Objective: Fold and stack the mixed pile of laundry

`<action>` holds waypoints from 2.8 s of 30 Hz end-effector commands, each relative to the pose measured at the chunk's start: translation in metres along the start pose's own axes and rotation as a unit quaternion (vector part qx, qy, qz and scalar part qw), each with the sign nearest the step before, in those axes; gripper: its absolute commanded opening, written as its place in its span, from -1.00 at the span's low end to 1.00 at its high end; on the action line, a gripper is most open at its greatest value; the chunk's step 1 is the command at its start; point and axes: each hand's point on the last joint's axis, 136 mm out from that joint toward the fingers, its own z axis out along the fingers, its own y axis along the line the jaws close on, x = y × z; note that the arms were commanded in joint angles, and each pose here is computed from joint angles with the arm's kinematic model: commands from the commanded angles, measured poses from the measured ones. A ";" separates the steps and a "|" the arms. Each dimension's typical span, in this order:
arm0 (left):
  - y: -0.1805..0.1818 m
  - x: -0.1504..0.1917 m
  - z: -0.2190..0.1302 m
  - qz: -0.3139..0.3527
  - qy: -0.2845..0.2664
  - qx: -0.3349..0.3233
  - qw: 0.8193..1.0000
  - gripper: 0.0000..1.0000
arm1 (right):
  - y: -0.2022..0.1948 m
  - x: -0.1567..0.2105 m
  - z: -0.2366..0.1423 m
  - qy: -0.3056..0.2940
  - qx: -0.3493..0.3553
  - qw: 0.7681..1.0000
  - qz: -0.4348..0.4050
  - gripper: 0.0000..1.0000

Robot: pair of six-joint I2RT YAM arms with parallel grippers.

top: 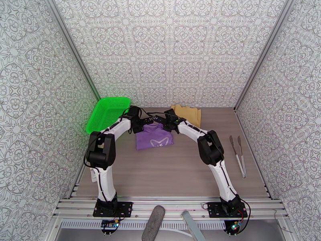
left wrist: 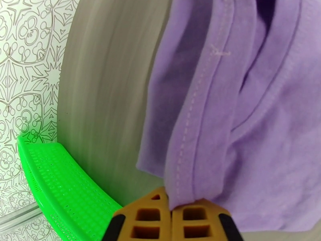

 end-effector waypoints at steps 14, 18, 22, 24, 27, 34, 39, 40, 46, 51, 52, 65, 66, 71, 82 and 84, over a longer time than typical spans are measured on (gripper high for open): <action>0.090 -0.068 -0.115 -0.084 -0.115 -0.186 0.972 0.99 | -0.085 -0.022 -0.093 -0.041 0.101 0.968 0.226 0.45; 0.097 -0.064 -0.166 -0.199 -0.157 -0.222 0.941 0.99 | -0.081 -0.011 -0.128 -0.019 0.039 0.930 0.365 0.61; 0.079 -0.042 -0.182 -0.350 -0.127 -0.207 0.905 0.99 | -0.047 0.008 -0.131 0.018 -0.091 0.869 0.485 0.62; 0.060 -0.033 -0.179 -0.425 -0.105 -0.150 0.887 0.83 | -0.030 0.013 -0.128 0.018 -0.125 0.848 0.514 0.62; 0.026 -0.019 -0.166 -0.528 -0.074 -0.062 0.844 0.56 | -0.008 0.021 -0.118 0.025 -0.156 0.826 0.541 0.62; -0.051 0.000 -0.104 -0.634 -0.001 0.068 0.771 0.31 | 0.019 0.039 -0.088 0.055 -0.180 0.804 0.564 0.61; -0.057 0.015 -0.071 -0.651 0.038 0.080 0.754 0.26 | 0.026 0.047 -0.078 0.065 -0.181 0.801 0.567 0.61; -0.058 0.017 -0.064 -0.653 0.043 0.084 0.751 0.25 | 0.027 0.048 -0.077 0.067 -0.181 0.800 0.568 0.61; -0.060 0.033 -0.031 -0.664 0.059 0.121 0.736 0.21 | 0.035 0.053 -0.066 0.077 -0.190 0.796 0.569 0.59; -0.066 0.037 -0.006 -0.666 0.068 0.145 0.729 0.19 | 0.038 0.053 -0.056 0.083 -0.193 0.792 0.573 0.57; -0.070 0.033 -0.002 -0.667 0.064 0.162 0.725 0.19 | 0.039 0.054 -0.053 0.086 -0.194 0.791 0.574 0.57; -0.102 0.019 0.032 -0.661 0.075 0.212 0.716 0.07 | 0.077 0.046 -0.020 0.114 -0.231 0.781 0.569 0.45; -0.104 0.017 0.033 -0.658 0.075 0.214 0.718 0.06 | 0.080 0.043 -0.018 0.115 -0.234 0.781 0.567 0.44; -0.117 0.006 0.044 -0.647 0.085 0.224 0.724 -0.02 | 0.092 0.037 -0.014 0.122 -0.239 0.783 0.561 0.41; -0.129 -0.009 0.054 -0.644 0.077 0.236 0.724 -1.00 | 0.095 0.049 -0.009 0.130 -0.221 0.782 0.568 0.01; -0.131 -0.009 0.055 -0.645 0.077 0.237 0.723 -1.00 | 0.096 0.050 -0.008 0.129 -0.221 0.781 0.569 -0.20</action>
